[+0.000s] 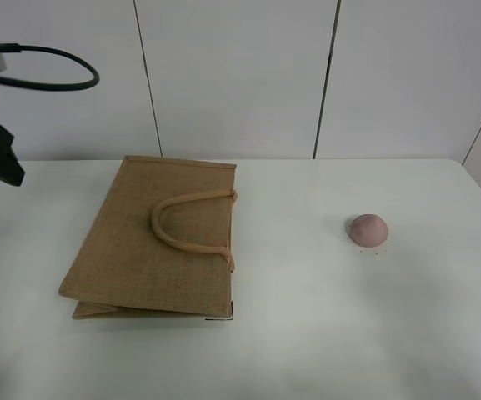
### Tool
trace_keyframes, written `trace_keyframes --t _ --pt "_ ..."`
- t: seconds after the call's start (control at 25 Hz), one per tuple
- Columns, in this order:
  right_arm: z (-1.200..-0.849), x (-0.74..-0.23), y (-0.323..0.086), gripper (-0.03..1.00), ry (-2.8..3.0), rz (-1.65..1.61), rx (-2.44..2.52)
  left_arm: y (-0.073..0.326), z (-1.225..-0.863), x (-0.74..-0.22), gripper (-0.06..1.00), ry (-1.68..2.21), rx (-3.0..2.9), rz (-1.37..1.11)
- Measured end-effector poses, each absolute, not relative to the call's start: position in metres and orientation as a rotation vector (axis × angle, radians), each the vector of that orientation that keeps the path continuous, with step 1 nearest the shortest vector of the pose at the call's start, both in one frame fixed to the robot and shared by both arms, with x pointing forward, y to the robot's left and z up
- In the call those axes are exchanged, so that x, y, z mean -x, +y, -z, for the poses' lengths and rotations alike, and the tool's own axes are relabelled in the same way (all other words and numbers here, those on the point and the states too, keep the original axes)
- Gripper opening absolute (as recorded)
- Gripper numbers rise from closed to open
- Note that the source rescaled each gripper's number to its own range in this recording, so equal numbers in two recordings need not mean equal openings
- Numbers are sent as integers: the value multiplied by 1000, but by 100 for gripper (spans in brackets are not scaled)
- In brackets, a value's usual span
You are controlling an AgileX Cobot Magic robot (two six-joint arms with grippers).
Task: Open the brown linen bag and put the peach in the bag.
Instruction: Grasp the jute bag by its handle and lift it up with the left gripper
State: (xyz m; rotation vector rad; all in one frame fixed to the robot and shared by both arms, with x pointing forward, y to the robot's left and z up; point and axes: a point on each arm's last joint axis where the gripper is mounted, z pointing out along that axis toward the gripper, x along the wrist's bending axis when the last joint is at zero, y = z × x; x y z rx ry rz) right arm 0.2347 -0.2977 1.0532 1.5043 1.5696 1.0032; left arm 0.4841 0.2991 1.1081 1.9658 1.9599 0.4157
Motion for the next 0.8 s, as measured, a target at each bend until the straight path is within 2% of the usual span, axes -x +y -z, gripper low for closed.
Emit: trace_keyframes --t 0.28,0.48,0.8 --pt "-1053 -235 -298 100 1570 -1003 -1504 297 -1063 -582 100 2050 -2035 -243" --pt "-1053 -235 -298 100 1570 -1003 -1504 286 -1035 -622 100 2078 -2015 -128" --pt "-1053 -235 -298 100 1570 -1003 -1504 216 -1001 -644 100 2032 -2108 -23"
